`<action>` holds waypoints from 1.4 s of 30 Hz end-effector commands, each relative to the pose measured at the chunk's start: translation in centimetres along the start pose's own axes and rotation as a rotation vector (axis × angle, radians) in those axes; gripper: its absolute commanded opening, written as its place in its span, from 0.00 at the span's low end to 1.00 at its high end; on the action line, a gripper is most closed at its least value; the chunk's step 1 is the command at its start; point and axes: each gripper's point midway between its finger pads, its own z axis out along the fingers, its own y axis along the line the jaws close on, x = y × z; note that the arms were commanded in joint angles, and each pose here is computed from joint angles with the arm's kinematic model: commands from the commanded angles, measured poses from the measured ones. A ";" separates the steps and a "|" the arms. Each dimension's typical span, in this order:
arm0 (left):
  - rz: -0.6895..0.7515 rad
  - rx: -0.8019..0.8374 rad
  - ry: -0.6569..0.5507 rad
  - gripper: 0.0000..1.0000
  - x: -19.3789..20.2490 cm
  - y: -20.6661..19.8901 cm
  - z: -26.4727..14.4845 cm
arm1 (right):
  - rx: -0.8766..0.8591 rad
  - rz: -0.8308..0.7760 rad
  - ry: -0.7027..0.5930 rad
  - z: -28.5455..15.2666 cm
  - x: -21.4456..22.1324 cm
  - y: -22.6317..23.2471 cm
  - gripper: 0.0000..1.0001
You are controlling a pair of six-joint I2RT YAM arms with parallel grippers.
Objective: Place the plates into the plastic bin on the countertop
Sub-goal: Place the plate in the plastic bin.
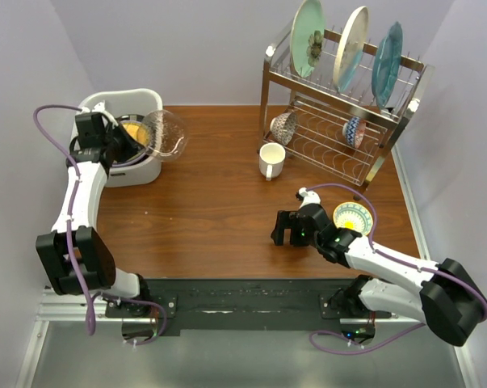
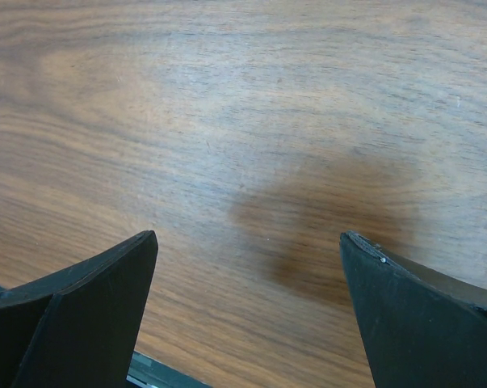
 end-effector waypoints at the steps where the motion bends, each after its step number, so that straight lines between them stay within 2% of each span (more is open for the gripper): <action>1: 0.005 0.034 -0.086 0.00 -3.1 -0.6 -0.9 | -0.012 -0.010 -0.028 -0.1 -0.6 0.2 0.99; 22: -0.120 -0.048 -0.175 0.00 -6.1 6.0 -1.9 | -0.012 -0.010 -0.020 0.0 -0.5 0.2 0.99; 42: -0.203 -0.183 -0.200 0.00 -5.6 11.3 -0.1 | -0.012 -0.013 -0.013 0.2 -0.5 0.2 0.99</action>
